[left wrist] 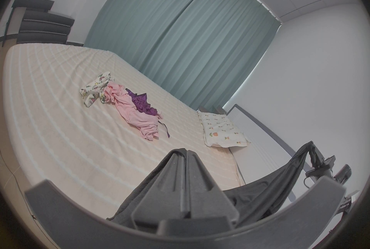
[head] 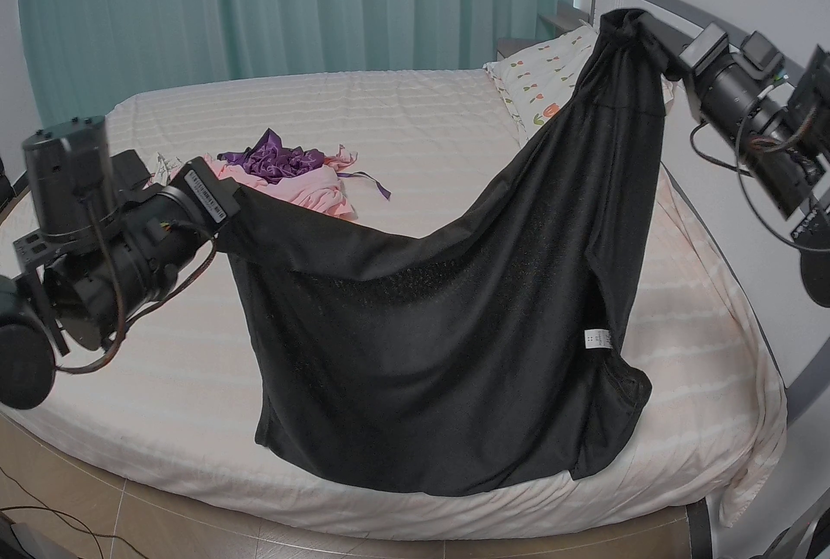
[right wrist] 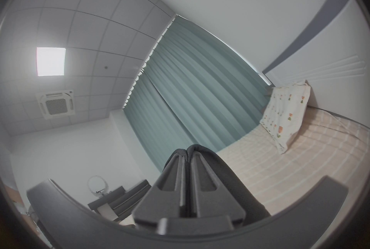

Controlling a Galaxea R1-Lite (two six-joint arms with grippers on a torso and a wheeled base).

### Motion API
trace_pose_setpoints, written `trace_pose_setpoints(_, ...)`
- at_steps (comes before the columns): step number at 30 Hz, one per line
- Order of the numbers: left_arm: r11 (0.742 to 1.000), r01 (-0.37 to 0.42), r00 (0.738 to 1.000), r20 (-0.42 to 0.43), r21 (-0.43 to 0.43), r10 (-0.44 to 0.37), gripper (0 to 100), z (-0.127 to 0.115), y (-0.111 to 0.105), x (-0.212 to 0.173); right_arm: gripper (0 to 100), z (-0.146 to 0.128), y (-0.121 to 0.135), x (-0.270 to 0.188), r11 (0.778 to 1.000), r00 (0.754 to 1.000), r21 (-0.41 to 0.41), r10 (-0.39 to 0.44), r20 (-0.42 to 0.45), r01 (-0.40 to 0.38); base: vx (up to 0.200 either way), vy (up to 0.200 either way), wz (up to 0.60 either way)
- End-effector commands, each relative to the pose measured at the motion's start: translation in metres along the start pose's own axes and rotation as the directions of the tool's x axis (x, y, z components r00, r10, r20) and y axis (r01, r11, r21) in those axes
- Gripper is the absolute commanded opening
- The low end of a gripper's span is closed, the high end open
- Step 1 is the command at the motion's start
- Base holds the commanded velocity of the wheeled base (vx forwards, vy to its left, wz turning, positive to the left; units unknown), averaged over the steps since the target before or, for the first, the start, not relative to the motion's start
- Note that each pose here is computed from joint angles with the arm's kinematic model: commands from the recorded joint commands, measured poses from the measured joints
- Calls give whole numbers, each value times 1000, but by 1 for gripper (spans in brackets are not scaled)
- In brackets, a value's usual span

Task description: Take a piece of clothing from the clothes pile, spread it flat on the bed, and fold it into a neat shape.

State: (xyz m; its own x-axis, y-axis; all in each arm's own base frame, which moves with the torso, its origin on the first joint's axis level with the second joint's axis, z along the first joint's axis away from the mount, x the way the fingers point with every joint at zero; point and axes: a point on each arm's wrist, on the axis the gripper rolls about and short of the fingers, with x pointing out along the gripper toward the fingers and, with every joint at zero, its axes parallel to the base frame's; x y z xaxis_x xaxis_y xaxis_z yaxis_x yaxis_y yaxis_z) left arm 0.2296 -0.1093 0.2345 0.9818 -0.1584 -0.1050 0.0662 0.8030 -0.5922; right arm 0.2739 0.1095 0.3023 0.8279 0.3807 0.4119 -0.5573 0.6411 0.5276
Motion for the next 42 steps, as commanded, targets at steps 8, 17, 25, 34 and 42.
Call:
trace_pose_setpoints(8, 986, -157, 983, -108, -56, 150, 0, -45, 26, 100, 0, -88, -91, 39, 978, 971, -29, -210, -111, 207, 175, 0, 0)
trace_pose_setpoints(17, 963, -263, 954, -167, -56, 251, 0, -77, 58, 142, 0, -137, -146, 50, 930, 919, -51, -368, -140, 364, 0, 0, 0)
trace_pose_setpoints(25, 948, -300, 945, -171, -105, 280, 100, -93, 76, 179, 100, -163, -177, 50, 903, 885, -72, -429, -184, 423, 0, 0, 0)
trace_pose_setpoints(34, 945, -303, 949, -134, -125, 286, 100, -71, 87, 184, 100, -144, -229, 52, 775, 770, -110, -631, -93, 622, 0, 0, 0)
trace_pose_setpoints(42, 957, -279, 954, -137, -76, 267, 100, -54, 80, 149, 100, -127, -213, 26, 749, 740, -68, -662, -120, 659, 0, 0, 0)
